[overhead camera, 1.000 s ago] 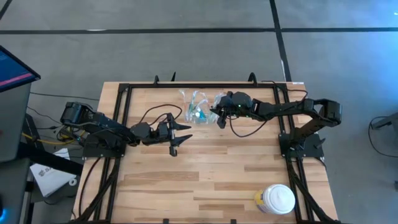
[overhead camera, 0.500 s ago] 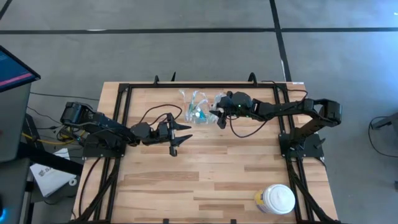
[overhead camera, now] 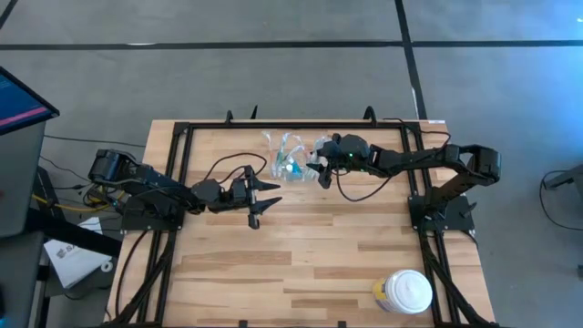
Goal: Pick & Place toothbrushing station
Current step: Put the green toothbrush into the transparent organizer
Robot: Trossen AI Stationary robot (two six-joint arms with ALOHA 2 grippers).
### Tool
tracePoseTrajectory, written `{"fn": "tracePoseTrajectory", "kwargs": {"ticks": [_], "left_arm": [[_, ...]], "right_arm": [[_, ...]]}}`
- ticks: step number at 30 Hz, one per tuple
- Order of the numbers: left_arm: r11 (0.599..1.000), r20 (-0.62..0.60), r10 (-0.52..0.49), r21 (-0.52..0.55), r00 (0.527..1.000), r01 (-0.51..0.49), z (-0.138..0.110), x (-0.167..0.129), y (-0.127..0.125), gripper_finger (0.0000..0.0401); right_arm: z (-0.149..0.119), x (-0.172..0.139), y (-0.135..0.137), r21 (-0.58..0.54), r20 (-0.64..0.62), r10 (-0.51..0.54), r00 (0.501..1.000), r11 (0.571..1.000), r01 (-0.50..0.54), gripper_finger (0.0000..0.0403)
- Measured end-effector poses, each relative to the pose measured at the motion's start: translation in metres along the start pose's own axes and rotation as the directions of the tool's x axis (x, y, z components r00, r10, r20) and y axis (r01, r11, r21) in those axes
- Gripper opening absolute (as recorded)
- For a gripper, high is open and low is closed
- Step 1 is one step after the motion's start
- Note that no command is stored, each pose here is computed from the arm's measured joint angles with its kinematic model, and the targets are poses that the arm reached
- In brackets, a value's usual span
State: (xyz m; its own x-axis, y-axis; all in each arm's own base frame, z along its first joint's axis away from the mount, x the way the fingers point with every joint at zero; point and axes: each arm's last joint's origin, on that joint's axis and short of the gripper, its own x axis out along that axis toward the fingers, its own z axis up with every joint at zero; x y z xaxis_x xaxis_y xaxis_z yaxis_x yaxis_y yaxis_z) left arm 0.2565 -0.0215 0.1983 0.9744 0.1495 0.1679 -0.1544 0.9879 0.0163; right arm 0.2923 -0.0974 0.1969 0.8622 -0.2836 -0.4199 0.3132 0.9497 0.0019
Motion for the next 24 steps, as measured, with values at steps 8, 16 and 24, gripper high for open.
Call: {"fn": "tracePoseTrajectory", "kwargs": {"ticks": [8, 16, 24], "left_arm": [[1.0, -0.001, 0.0, 0.0, 1.0, 0.0, -0.0001, 0.0, 0.0001, 0.0158], [1.0, -0.004, 0.0, 0.001, 1.0, 0.0, -0.0004, 0.0, 0.0, 0.0158], [1.0, -0.005, 0.0, 0.001, 1.0, 0.0, -0.0004, 0.0, 0.0, 0.0158]], "right_arm": [[0.005, -0.0042, 0.0001, -0.001, 0.029, 0.003, 1.0, 1.0, -0.003, 0.0194], [0.0042, -0.0045, 0.0009, -0.004, 0.018, 0.023, 1.0, 1.0, -0.023, 0.0198], [0.0044, -0.0043, 0.0019, -0.009, 0.02, 0.029, 0.999, 1.0, -0.029, 0.0191]]}}
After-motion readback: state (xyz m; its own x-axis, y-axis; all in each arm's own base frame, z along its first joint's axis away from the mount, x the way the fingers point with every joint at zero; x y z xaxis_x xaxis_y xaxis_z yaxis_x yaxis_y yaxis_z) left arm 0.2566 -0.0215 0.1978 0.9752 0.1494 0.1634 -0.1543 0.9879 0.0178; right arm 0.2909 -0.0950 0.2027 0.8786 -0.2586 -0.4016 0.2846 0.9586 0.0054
